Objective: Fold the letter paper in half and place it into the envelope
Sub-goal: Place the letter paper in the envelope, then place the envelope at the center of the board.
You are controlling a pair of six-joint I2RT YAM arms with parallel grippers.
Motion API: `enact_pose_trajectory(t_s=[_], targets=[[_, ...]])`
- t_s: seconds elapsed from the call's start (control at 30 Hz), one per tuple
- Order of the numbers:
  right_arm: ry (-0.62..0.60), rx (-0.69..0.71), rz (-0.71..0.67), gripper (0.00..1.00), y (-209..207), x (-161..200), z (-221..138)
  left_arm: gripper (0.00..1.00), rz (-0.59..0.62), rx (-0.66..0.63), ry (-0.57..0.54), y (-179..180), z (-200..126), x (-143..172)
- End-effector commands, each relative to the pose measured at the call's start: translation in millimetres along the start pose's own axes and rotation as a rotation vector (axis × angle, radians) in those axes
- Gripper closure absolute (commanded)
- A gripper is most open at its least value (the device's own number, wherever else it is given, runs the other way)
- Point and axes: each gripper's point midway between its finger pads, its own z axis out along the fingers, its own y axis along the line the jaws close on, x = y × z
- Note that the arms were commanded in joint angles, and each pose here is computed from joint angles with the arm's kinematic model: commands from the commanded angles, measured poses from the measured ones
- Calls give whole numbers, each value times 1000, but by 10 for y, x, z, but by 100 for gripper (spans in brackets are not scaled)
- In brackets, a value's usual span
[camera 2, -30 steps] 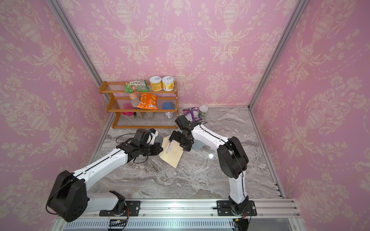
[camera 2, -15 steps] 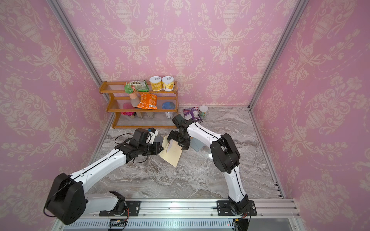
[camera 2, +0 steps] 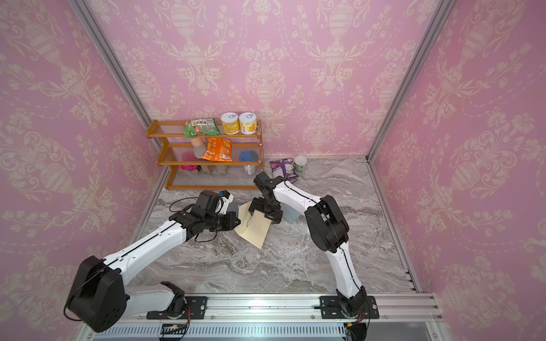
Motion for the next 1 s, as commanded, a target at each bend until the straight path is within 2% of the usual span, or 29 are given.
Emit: enact_pose_trajectory(t_s=[0.0,0.23,0.53,0.7,0.97], targets=[[7,84,-35,0,-156,71,-15,100,48,11,-63,-72,-93,-178],[-55,-34,-86,0,151,14,-388,100,-44,-52,-66,122,33,-120],[-79,-34,-96,0,-6,160,-650,100,-303,-163,-120,440,222,-128],[-75,-16,-116,0,-78,210,-709,100,-460,-229,-197,664,255,65],[-61,-10,-105,2,-152,254,-610,100,-399,-205,-136,447,468,385]])
